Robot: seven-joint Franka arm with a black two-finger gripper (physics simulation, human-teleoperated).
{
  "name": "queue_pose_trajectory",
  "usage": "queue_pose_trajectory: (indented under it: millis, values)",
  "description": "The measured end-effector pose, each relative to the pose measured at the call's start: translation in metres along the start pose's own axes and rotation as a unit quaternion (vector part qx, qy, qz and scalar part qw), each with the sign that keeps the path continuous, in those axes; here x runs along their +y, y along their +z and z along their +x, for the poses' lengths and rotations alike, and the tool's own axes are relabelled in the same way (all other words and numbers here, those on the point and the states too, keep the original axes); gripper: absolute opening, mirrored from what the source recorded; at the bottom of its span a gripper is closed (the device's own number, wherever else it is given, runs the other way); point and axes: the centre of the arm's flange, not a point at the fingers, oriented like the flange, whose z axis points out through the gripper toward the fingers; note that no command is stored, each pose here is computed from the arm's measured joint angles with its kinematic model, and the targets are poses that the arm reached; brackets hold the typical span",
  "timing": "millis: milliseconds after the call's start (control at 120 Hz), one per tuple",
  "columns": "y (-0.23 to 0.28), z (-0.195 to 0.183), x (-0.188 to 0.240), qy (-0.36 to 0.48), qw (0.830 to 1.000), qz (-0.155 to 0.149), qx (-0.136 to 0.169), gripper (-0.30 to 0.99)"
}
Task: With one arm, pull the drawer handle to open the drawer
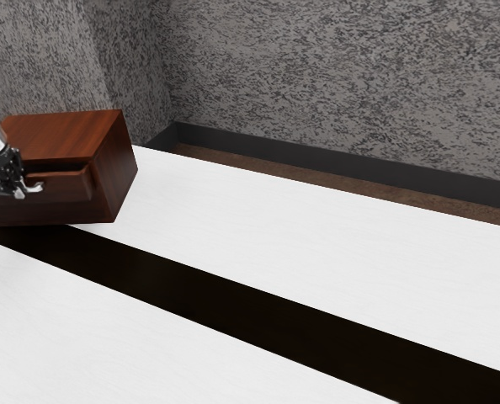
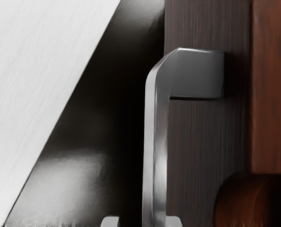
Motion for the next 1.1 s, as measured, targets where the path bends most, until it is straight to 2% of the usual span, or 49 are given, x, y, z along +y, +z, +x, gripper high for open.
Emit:
queue_pose_trajectory:
  millis: [317, 1100]
  values:
    - [-0.002, -0.001, -0.014, -0.002, 1.000, 0.014, -0.010, 0.00]
    - [-0.017, 0.005, -0.054, -0.019, 0.999, 0.028, -0.033, -0.01]
